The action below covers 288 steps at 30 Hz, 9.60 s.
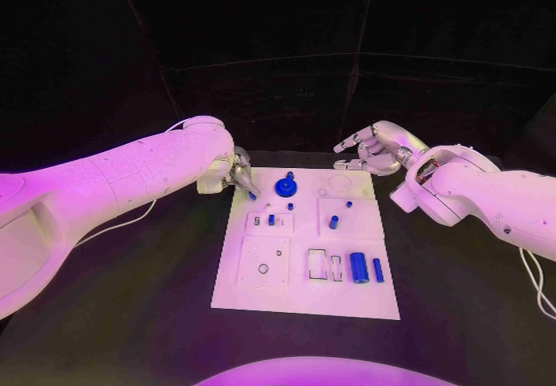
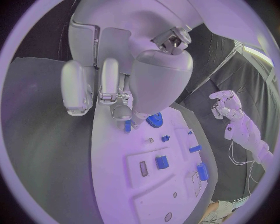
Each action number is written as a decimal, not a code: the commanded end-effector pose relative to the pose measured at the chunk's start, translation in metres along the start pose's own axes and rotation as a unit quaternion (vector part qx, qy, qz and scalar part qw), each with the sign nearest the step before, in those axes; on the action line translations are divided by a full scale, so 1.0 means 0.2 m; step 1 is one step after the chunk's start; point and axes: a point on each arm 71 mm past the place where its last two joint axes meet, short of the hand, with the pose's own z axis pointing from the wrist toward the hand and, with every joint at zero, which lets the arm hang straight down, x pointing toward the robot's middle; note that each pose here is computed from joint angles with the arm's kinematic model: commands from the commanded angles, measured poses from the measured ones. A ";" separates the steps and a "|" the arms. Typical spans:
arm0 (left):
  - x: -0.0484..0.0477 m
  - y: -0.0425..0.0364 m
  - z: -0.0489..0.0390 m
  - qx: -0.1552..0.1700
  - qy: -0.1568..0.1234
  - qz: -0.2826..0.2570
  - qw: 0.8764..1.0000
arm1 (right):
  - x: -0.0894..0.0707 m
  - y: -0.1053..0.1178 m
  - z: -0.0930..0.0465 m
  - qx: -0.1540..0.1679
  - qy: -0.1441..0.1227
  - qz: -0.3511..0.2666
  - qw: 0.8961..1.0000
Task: Assemble the parts on the task board
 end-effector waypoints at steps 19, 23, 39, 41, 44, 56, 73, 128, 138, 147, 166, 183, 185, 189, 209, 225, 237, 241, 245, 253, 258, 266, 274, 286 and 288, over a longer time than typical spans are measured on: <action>0.044 0.008 -0.149 0.056 -0.065 -0.068 0.994 | 0.00 -0.01 0.01 0.006 0.008 0.000 1.000; 0.080 0.026 -0.174 0.060 -0.078 -0.067 0.993 | -0.01 -0.02 0.01 0.007 0.008 0.000 1.000; 0.300 0.093 -0.220 0.069 -0.076 -0.031 0.994 | -0.01 -0.02 0.01 0.009 0.007 -0.001 1.000; 0.315 0.090 -0.224 0.071 -0.077 -0.029 0.994 | -0.01 -0.02 0.01 0.009 0.006 -0.001 1.000; 0.325 0.087 -0.228 0.073 -0.081 -0.028 0.994 | -0.01 -0.03 0.01 0.010 0.005 -0.001 1.000; 0.370 0.056 -0.234 0.083 -0.081 -0.023 0.993 | -0.02 -0.03 0.01 0.011 0.004 -0.002 1.000; 0.378 0.040 -0.207 0.077 -0.067 -0.011 0.995 | -0.01 -0.03 0.01 0.011 0.004 -0.001 1.000; 0.418 0.038 -0.180 0.070 -0.047 0.016 0.996 | -0.01 -0.03 0.01 0.010 0.005 -0.002 1.000; 0.417 0.041 -0.175 0.068 -0.044 0.018 0.997 | -0.02 -0.03 0.01 0.009 0.003 -0.003 1.000; 0.411 0.044 -0.167 0.066 -0.044 0.018 0.997 | -0.02 -0.03 0.00 0.008 0.002 -0.003 1.000; 0.394 0.043 -0.149 0.062 -0.052 0.014 0.997 | -0.02 -0.03 0.00 0.006 0.000 -0.003 1.000; 0.392 0.042 -0.137 0.058 -0.046 0.018 0.997 | -0.02 -0.02 0.00 0.001 0.001 -0.002 1.000; 0.392 0.042 -0.137 0.058 -0.045 0.017 0.997 | -0.02 -0.02 0.00 0.000 0.000 -0.002 1.000; 0.391 0.041 -0.137 0.059 -0.046 0.014 0.997 | -0.02 -0.02 -0.01 -0.001 -0.002 -0.002 1.000; 0.392 0.039 -0.146 0.063 -0.053 0.004 0.997 | -0.02 -0.02 -0.01 -0.001 -0.004 -0.003 1.000; 0.357 0.077 -0.200 0.073 -0.075 -0.044 0.994 | -0.03 -0.03 0.00 0.002 -0.007 -0.004 1.000; 0.284 0.078 -0.248 0.126 -0.103 -0.122 0.979 | -0.04 -0.04 0.00 0.005 -0.010 -0.005 1.000; 0.244 0.021 -0.246 0.194 -0.128 -0.141 0.962 | -0.04 -0.04 0.00 0.005 -0.011 -0.006 1.000; 0.224 -0.066 -0.241 0.283 -0.156 -0.135 0.937 | -0.04 -0.03 0.00 0.003 -0.012 -0.006 1.000; 0.247 -0.201 -0.214 0.374 -0.200 -0.033 0.905 | -0.03 -0.03 0.01 0.000 -0.010 -0.006 1.000; 0.271 -0.241 -0.174 0.373 -0.208 0.034 0.903 | -0.02 -0.02 0.01 0.000 -0.009 -0.005 1.000; 0.322 -0.305 -0.124 0.347 -0.199 0.127 0.908 | -0.02 -0.02 0.02 -0.002 -0.008 -0.005 1.000; 0.335 -0.316 -0.084 0.309 -0.192 0.177 0.915 | -0.01 -0.01 0.02 -0.002 -0.008 -0.005 1.000; 0.340 -0.330 -0.055 0.290 -0.178 0.193 0.920 | -0.01 -0.01 0.03 -0.004 -0.007 -0.004 1.000; 0.339 -0.330 -0.051 0.288 -0.176 0.194 0.921 | -0.01 -0.01 0.03 -0.004 -0.006 -0.004 1.000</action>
